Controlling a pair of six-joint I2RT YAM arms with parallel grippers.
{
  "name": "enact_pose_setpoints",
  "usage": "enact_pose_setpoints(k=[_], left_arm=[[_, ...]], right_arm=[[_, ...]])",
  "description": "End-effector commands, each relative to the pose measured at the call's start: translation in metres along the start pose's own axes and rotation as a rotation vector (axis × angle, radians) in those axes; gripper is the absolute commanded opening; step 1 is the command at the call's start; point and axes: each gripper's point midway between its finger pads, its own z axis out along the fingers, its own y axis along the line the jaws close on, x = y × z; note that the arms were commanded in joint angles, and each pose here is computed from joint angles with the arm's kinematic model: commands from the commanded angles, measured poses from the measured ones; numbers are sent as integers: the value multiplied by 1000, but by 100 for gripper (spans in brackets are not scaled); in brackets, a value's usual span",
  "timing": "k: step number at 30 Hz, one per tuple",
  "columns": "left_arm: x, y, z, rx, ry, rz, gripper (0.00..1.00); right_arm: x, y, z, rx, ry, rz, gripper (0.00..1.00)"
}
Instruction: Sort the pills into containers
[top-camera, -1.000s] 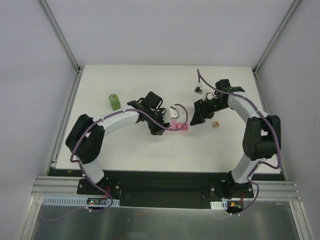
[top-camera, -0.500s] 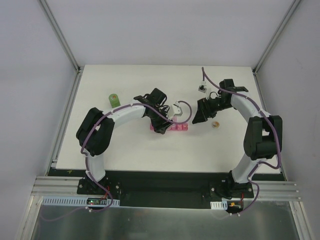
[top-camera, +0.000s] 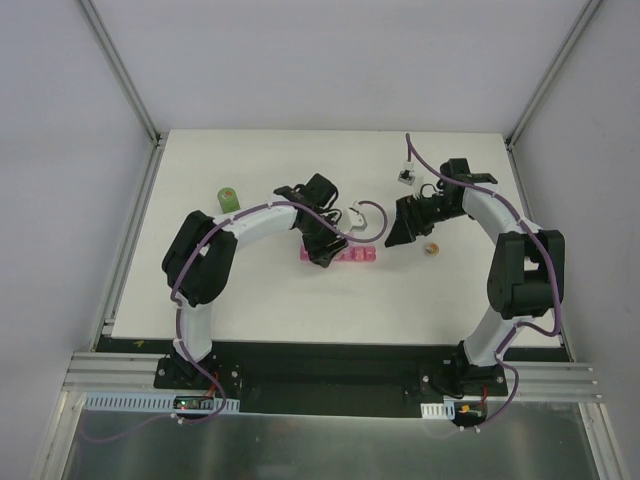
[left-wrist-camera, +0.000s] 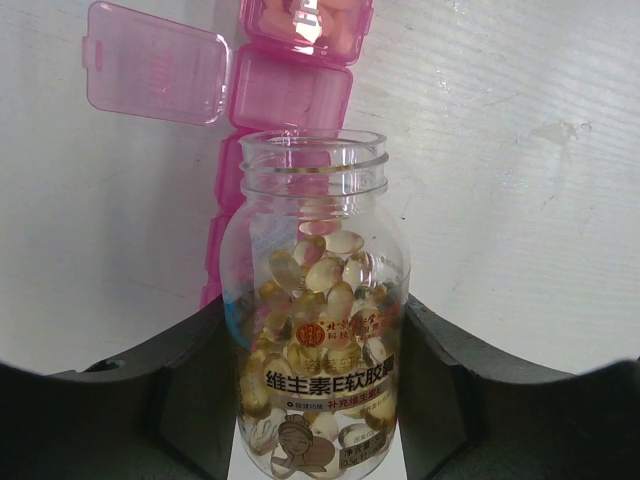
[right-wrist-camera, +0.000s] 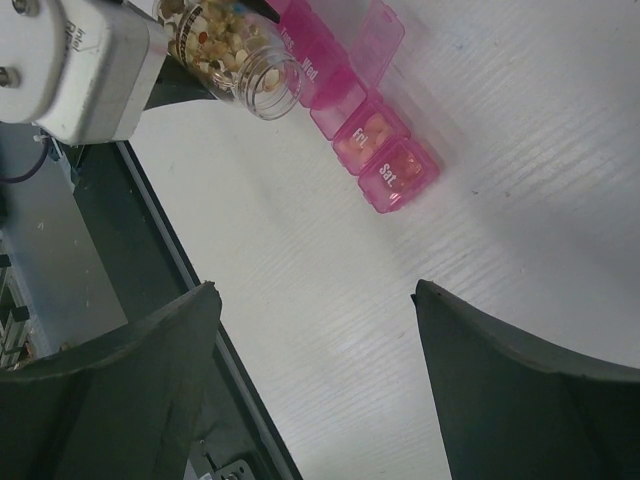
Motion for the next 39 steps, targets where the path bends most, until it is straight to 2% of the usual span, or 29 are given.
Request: enact_pose_setpoints(k=[1,39], left_arm=[[-6,1,-5,-9,28,15,0],[-7,8,0,-113,226,111,0]], right_arm=[[-11,5,-6,-25,-27,5,81],[-9,3,-8,-50,-33,43,81]])
